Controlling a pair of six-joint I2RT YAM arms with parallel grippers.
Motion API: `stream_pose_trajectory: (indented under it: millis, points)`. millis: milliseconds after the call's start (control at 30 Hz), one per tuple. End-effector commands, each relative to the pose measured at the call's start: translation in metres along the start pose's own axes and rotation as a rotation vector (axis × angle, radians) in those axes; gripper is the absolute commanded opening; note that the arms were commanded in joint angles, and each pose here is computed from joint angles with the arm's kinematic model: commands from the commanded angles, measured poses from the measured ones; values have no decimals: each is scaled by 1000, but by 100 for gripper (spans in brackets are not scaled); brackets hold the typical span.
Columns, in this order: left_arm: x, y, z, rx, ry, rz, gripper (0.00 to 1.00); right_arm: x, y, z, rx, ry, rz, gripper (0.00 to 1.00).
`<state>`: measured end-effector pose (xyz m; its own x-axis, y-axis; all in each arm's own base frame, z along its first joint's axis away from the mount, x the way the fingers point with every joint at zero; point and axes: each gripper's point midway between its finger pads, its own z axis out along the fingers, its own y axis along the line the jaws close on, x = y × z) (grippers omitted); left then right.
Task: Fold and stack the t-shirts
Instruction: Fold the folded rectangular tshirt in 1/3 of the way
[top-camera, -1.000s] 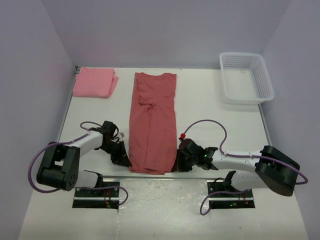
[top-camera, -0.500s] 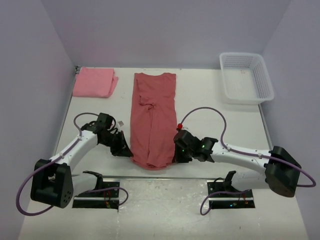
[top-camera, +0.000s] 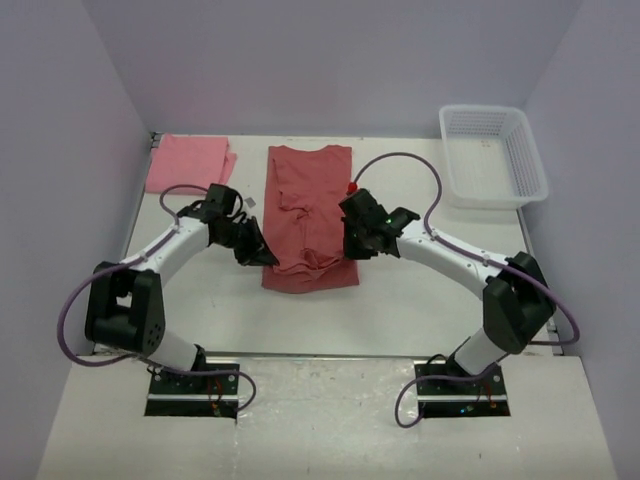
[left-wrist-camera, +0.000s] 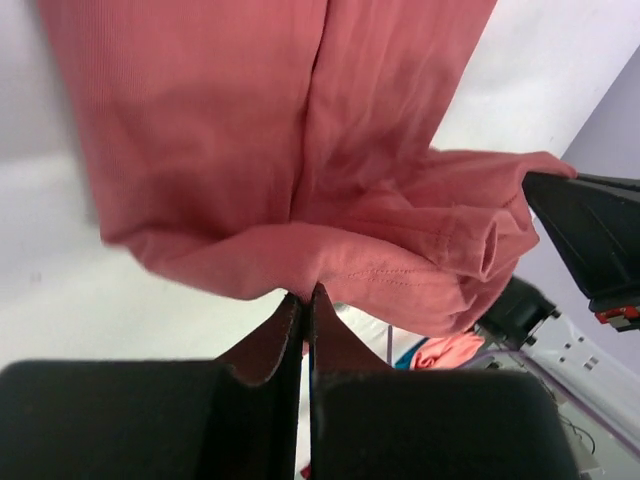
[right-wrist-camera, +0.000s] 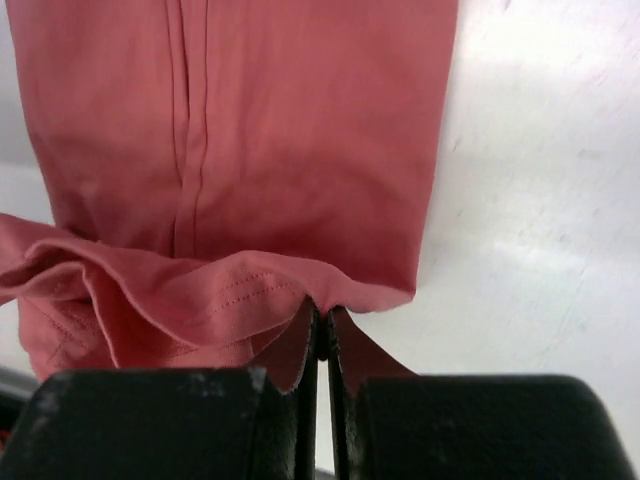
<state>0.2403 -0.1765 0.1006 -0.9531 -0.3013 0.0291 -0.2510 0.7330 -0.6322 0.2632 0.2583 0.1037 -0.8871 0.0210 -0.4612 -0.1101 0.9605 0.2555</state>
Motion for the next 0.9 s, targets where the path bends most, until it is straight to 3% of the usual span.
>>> stream_pose_trajectory:
  millis: [0,133,400,867]
  points:
    - [-48,-31,3,57,-82,43,0,-37,-9,2,23,-27,-76,0]
    - [-93,-52,17,85,-97,63,0,-69,-7,17,12,-28,-99,0]
    - [-150,-58,31,62,-122,39,0,-93,-12,62,-23,57,-137,0]
    - [-194,-34,19,74,-188,-39,0,-141,-11,78,-66,73,-146,0]
